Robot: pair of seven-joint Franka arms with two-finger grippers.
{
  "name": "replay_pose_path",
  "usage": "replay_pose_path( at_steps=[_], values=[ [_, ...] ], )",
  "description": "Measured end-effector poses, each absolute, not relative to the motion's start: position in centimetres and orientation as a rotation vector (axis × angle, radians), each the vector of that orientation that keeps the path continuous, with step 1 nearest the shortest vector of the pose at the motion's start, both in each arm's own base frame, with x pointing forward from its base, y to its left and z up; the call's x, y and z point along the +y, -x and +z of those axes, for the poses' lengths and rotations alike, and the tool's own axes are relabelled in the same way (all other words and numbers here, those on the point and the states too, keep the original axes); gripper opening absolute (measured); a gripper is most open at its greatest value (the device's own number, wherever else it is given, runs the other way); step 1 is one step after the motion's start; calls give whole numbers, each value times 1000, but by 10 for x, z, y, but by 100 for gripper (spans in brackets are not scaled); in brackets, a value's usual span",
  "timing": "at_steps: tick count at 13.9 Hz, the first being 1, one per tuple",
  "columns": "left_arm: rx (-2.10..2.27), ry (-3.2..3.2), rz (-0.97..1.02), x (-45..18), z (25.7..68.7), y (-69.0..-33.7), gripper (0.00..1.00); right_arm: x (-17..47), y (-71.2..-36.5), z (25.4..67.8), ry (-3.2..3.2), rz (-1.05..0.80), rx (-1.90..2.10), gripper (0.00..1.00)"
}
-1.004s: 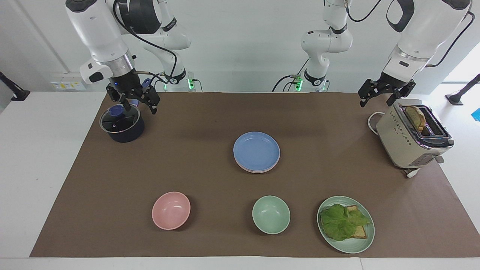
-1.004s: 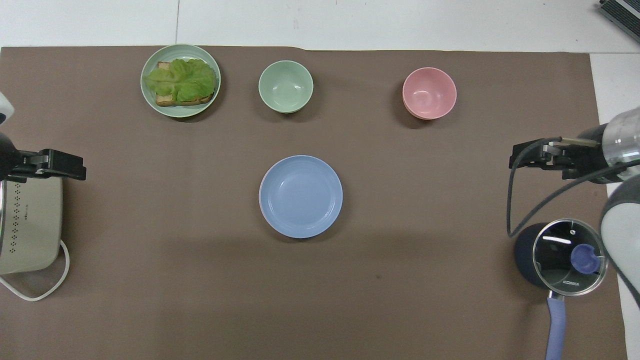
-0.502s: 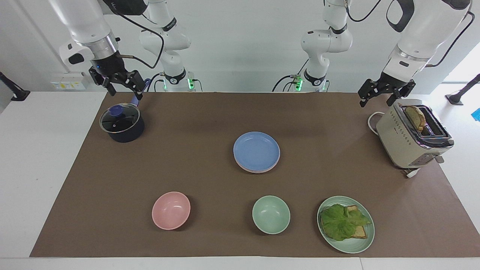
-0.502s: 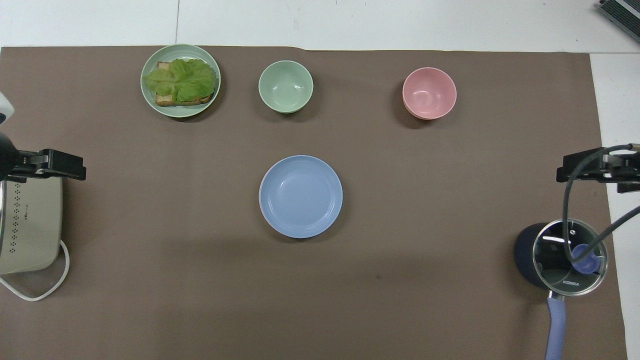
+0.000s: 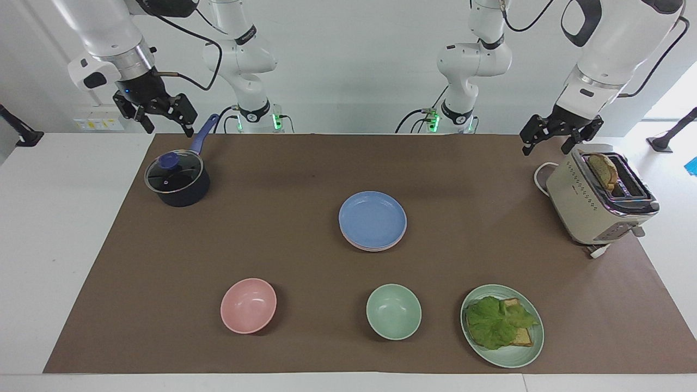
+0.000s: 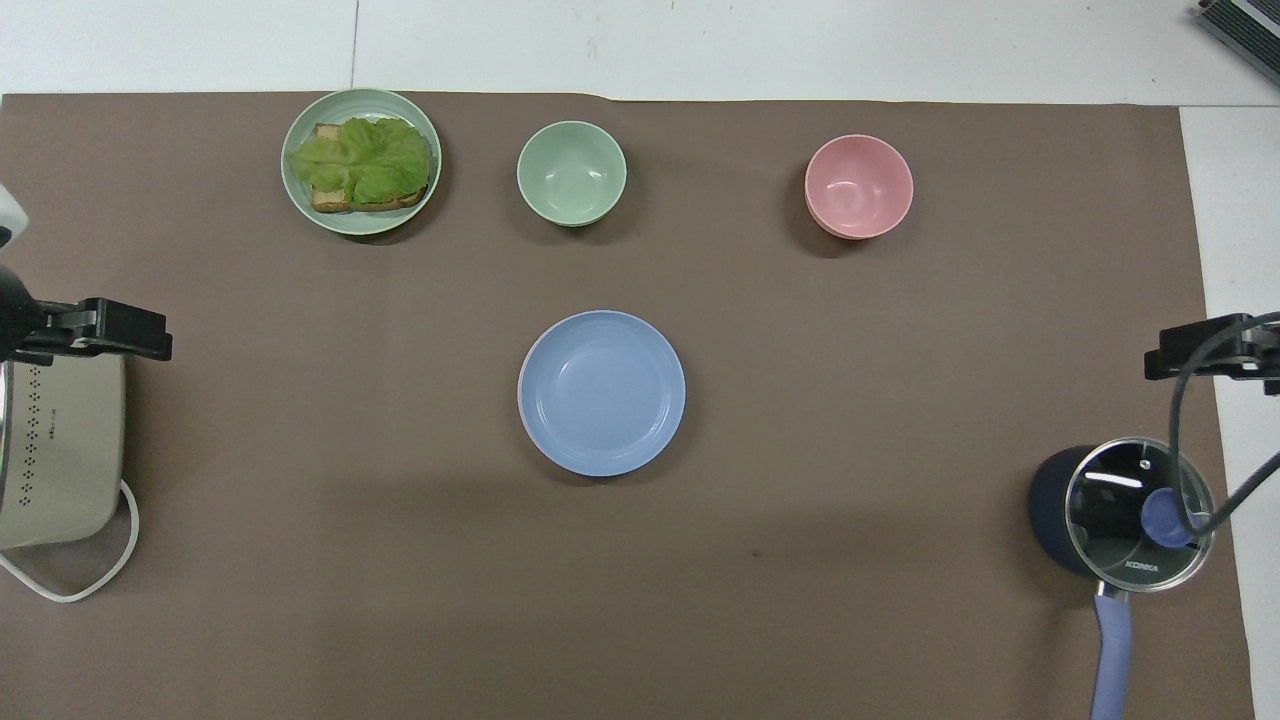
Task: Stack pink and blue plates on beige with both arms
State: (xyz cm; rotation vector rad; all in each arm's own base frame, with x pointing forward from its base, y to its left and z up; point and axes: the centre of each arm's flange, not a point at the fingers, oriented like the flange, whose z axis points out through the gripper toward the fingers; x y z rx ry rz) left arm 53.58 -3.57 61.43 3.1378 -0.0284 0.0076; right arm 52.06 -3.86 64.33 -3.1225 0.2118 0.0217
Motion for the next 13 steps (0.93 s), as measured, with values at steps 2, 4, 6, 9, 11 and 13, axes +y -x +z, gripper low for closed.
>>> replay_pose_path(
  at_steps=[2,4,6,9,11,13],
  values=[
    [-28,-3138,8,-36,614,-536,100,-37,-521,650,3143,-2,170,100],
    [-28,-3138,8,-36,614,-536,100,-35,-521,651,3156,-4,149,100],
    [-28,-3138,8,-36,614,-536,100,-34,-521,651,3158,-2,146,100],
    [-28,-3138,8,-36,614,-536,100,-32,-521,650,3159,0,140,100],
    [-28,-3138,8,-36,614,-536,100,-30,-521,650,3160,0,133,100],
    [-28,-3138,8,-36,614,-536,100,-29,-521,650,3160,1,132,100]
  ],
)
